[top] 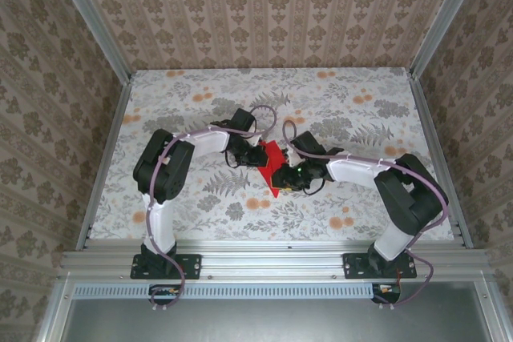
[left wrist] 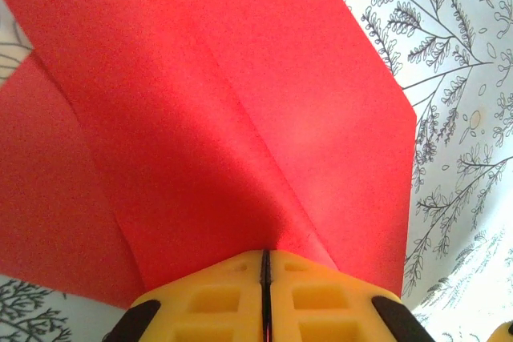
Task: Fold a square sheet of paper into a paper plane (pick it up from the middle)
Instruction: Fourth fold the wing at the center of the table.
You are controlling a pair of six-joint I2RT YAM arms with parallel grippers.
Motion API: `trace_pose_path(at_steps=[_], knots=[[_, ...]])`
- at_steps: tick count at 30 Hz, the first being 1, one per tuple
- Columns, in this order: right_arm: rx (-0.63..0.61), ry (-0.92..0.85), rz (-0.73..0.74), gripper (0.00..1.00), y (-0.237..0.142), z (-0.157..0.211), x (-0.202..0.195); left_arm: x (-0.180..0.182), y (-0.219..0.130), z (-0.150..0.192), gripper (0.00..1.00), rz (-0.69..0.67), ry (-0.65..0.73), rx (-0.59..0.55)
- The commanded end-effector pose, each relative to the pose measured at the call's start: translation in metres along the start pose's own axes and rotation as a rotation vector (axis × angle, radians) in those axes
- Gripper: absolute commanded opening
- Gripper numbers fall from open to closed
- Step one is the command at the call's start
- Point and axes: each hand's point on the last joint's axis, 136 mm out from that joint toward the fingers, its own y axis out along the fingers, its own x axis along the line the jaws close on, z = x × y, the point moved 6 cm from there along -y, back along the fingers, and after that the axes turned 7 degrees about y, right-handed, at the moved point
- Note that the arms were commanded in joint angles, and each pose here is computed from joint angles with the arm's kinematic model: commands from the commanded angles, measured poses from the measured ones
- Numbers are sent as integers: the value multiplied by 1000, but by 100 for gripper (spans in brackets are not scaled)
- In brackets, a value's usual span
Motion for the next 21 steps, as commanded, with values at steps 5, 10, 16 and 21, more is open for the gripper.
trace_pose_path(at_steps=[5,10,16,21], knots=[[13,62,16,31,15,-9,-8,22,15,17,9,-61,-18,82],[28,53,-7,31,19,-10,-5,25,18,19,9,-63,-22,91],[43,47,-28,30,24,-11,-4,25,20,19,8,-61,-22,99],[57,47,-25,30,28,-11,-4,26,21,20,8,-60,-23,105]])
